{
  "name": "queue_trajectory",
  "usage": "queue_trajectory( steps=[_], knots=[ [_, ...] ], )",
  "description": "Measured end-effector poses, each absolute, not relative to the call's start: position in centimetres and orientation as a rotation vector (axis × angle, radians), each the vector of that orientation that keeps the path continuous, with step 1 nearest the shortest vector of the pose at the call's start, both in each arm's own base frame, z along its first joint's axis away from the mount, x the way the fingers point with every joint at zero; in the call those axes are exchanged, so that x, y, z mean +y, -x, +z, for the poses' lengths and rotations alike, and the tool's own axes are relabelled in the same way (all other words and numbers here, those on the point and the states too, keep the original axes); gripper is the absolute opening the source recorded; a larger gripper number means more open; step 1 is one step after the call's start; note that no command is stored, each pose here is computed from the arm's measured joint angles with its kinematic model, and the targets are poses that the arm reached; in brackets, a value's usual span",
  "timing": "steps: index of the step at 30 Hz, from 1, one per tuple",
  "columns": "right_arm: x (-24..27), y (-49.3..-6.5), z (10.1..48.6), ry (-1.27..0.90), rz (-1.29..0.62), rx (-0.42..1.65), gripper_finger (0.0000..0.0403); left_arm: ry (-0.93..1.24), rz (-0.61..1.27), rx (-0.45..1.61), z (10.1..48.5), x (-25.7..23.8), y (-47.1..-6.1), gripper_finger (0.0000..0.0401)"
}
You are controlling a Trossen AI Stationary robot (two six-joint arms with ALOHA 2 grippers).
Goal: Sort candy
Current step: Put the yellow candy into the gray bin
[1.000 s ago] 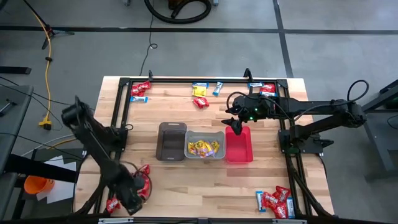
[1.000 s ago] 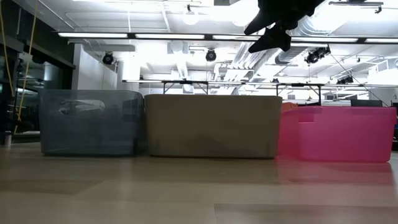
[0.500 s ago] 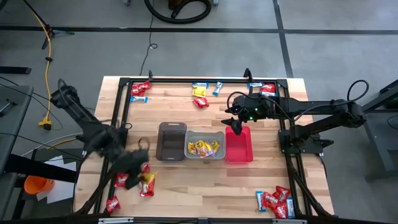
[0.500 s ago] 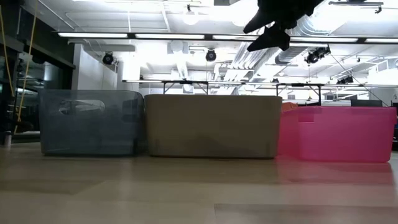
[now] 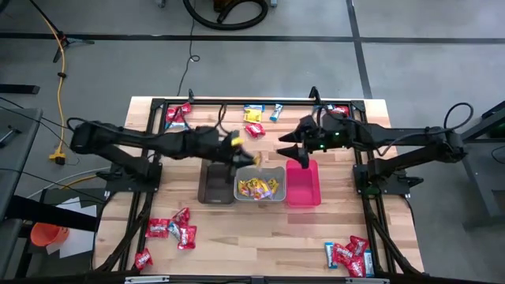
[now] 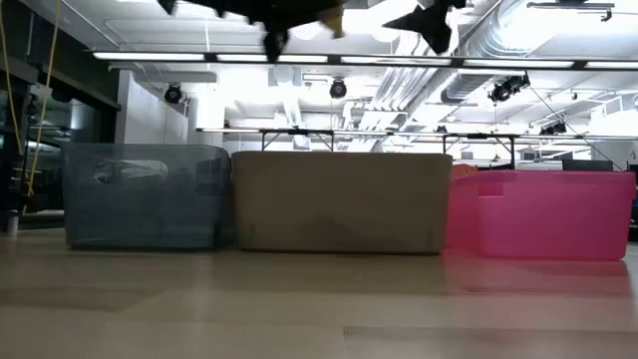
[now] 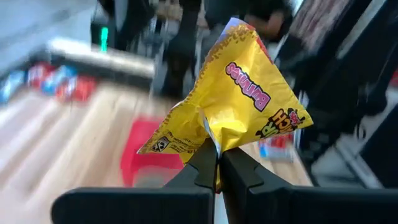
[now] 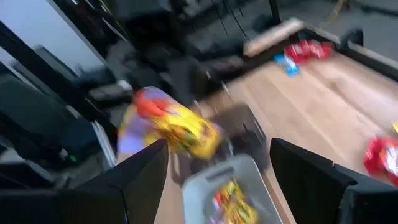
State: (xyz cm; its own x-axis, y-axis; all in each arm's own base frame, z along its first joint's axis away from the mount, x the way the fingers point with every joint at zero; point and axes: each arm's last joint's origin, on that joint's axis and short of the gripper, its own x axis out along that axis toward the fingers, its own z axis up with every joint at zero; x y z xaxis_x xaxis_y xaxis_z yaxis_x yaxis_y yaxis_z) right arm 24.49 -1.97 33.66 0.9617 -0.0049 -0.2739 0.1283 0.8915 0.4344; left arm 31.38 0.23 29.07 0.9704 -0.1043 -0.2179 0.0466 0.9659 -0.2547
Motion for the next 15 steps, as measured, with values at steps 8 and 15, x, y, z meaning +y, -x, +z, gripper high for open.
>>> queue_trajectory(
  steps=[8, 15],
  knots=[
    [-1.8, -22.8, 35.9, -0.445, -0.043, 0.133, 0.0277, 0.248, -0.099, 0.1, 28.6, 1.1, -33.2, 0.0],
    [-1.8, -22.7, 36.0, -0.416, -0.041, 0.131, 0.0277, 0.238, -0.099, 0.105, 28.4, 1.1, -33.3, 0.0]
  ],
)
